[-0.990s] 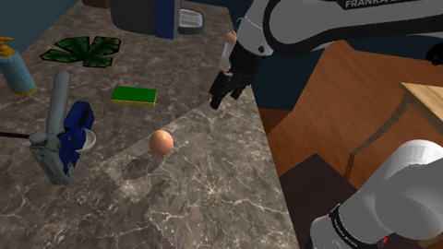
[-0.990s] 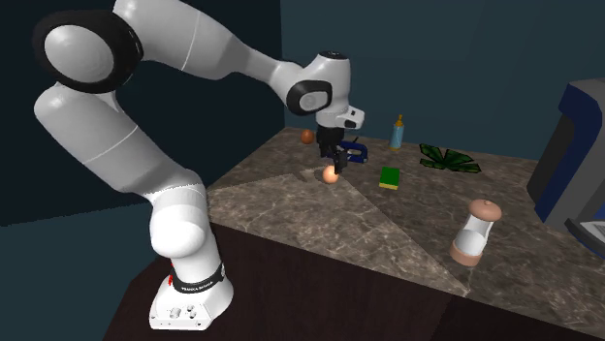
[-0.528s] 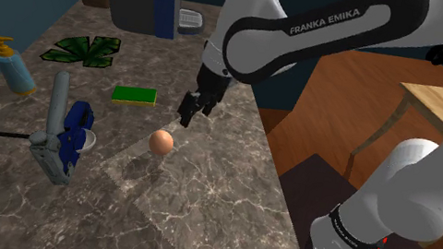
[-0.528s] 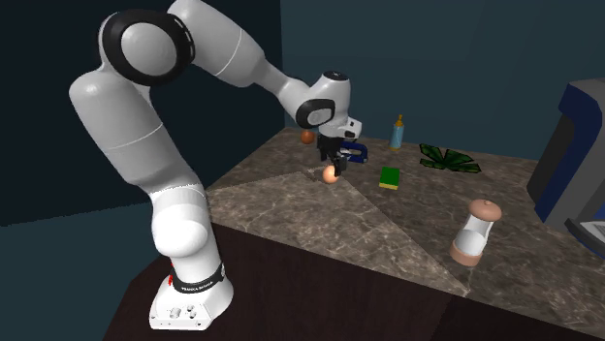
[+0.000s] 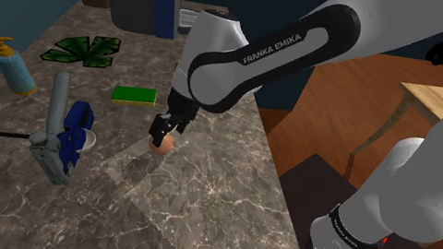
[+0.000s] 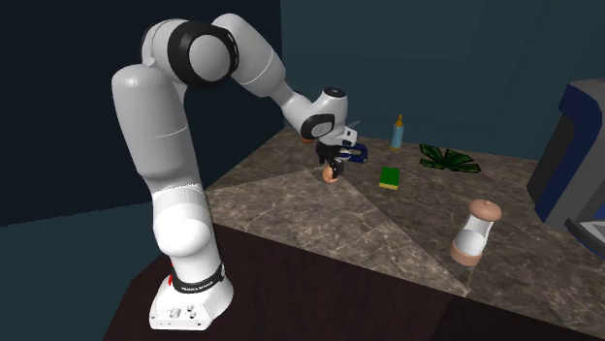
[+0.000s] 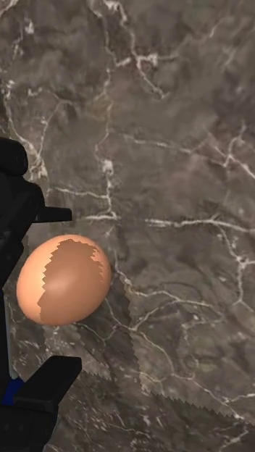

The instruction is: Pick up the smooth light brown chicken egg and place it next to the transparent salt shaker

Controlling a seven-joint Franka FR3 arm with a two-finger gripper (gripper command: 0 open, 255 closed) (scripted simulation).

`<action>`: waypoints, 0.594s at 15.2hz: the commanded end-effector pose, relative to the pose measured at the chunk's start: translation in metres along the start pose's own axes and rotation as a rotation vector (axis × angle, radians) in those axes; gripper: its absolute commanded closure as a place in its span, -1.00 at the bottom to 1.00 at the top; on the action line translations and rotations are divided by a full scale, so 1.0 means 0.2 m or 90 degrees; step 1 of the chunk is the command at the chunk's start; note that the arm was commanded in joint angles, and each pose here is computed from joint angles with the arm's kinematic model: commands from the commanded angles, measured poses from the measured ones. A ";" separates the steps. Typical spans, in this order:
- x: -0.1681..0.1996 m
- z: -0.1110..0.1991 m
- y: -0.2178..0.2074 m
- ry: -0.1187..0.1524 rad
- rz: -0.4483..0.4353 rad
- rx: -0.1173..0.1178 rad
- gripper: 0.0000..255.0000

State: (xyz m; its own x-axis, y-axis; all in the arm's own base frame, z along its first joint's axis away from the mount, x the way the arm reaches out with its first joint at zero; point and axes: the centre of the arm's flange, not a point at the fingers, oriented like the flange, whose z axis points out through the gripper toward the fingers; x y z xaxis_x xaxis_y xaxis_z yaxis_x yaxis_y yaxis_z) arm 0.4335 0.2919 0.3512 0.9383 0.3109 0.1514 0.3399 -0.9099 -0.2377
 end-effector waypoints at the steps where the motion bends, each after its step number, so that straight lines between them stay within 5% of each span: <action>1: 0.00 0.05 0.00 0.000 0.000 0.001 -1.00; 9: 0.00 0.15 0.00 0.000 0.000 0.001 -1.00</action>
State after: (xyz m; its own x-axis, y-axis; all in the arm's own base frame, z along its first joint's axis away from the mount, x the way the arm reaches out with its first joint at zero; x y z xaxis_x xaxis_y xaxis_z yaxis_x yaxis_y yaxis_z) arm 0.4361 0.3002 0.3231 0.9381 0.3113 0.1520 0.3405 -0.9095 -0.2386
